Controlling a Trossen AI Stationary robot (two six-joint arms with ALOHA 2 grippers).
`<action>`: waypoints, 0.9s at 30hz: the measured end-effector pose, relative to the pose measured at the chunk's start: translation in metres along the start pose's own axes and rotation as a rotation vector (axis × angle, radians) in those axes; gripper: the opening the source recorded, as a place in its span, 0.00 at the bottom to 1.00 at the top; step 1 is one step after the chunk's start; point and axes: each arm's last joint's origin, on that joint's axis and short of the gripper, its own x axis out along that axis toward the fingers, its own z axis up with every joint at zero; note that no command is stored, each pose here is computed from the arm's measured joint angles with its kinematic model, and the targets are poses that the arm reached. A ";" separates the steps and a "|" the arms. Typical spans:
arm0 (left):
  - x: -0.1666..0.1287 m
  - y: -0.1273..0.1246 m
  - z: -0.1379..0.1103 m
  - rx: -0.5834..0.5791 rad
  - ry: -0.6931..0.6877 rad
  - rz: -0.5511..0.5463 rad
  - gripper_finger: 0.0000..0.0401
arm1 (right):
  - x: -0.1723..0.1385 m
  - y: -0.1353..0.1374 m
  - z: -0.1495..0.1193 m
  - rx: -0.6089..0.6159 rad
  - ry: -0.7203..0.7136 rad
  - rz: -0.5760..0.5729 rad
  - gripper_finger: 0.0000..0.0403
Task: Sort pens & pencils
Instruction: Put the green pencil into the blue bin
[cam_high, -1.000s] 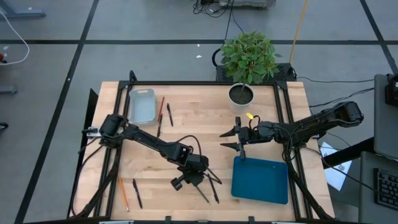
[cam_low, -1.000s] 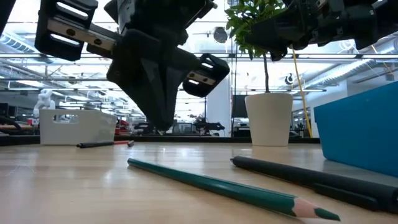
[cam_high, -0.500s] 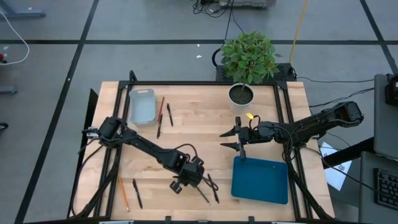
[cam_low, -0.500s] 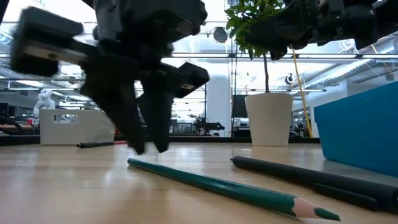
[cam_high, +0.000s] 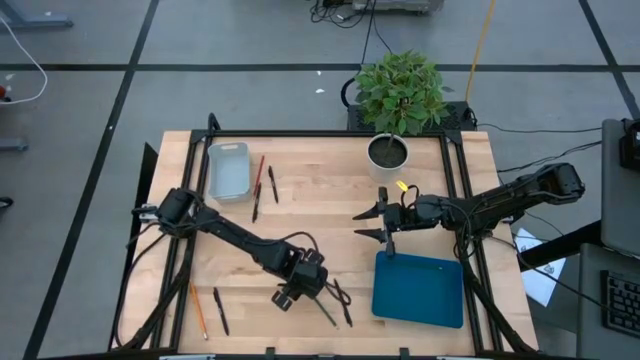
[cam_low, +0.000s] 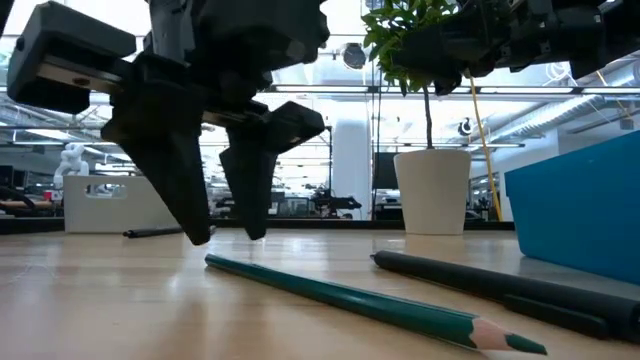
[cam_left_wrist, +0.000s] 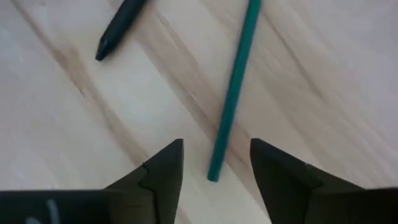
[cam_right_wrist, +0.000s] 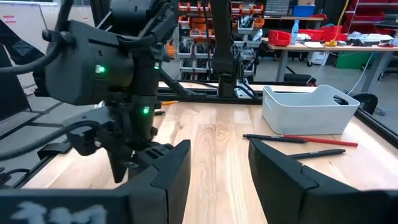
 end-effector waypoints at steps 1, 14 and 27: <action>0.002 0.001 -0.001 -0.004 0.002 -0.010 0.45 | 0.000 0.000 0.000 0.000 0.000 0.000 0.37; 0.018 0.003 -0.004 -0.001 0.052 -0.038 0.38 | 0.000 0.000 0.000 0.001 -0.001 0.000 0.37; 0.018 0.013 -0.011 -0.001 0.090 -0.030 0.03 | 0.000 0.000 0.000 0.020 0.000 0.000 0.37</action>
